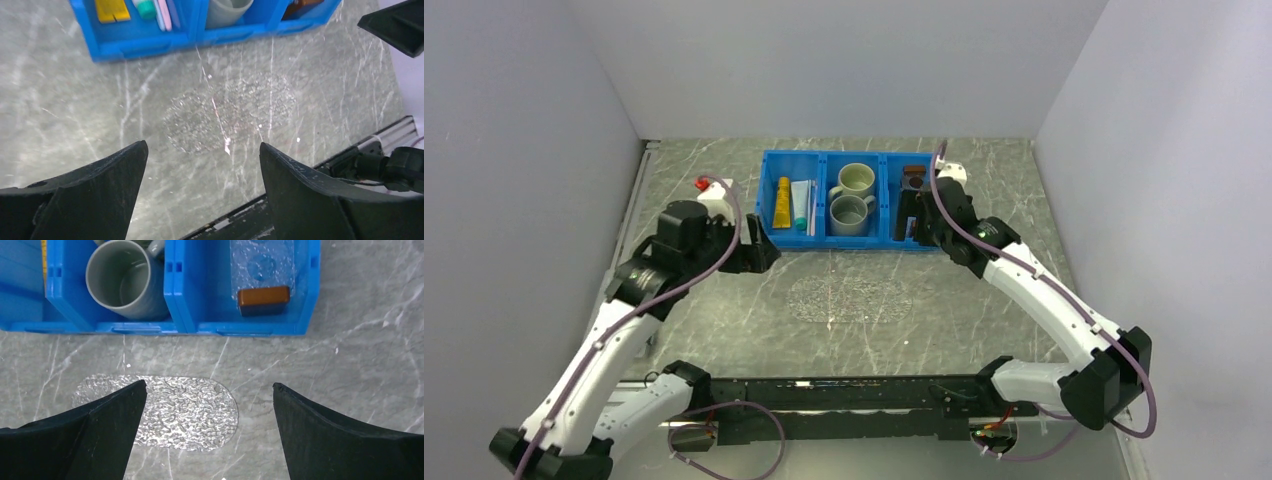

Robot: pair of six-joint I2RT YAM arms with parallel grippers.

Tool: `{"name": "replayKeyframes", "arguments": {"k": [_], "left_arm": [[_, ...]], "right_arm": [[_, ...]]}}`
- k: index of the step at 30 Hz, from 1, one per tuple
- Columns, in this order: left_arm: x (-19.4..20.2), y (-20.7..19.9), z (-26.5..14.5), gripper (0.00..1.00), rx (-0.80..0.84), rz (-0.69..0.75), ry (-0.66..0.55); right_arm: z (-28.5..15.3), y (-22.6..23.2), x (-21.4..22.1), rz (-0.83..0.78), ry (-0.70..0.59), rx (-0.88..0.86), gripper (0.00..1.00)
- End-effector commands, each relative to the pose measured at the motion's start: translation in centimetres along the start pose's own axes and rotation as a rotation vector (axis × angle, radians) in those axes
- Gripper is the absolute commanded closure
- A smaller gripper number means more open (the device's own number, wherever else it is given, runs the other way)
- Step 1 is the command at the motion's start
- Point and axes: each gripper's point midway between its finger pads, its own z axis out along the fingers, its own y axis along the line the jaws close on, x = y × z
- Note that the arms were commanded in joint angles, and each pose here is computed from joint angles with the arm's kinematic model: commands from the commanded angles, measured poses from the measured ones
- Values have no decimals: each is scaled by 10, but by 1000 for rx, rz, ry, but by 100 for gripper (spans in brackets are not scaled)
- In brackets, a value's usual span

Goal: Prepare toiletry sets of a toothbrush and toothpaste on the tray

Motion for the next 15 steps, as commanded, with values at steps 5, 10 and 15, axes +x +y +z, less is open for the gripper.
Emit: {"name": "replayKeyframes", "arguments": {"k": [5,10,15], "left_arm": [[-33,-1,-62,1,-49,188,-158],[-33,4,-74,1,-69,242,-210],[-23,9,-72,1,-56,276,-233]], "right_arm": [[-12,19,-47,-118,-45,-27,4],[-8,39,-72,-141,-53,-56,8],[3,61,-87,-154,-50,-73,14]]}}
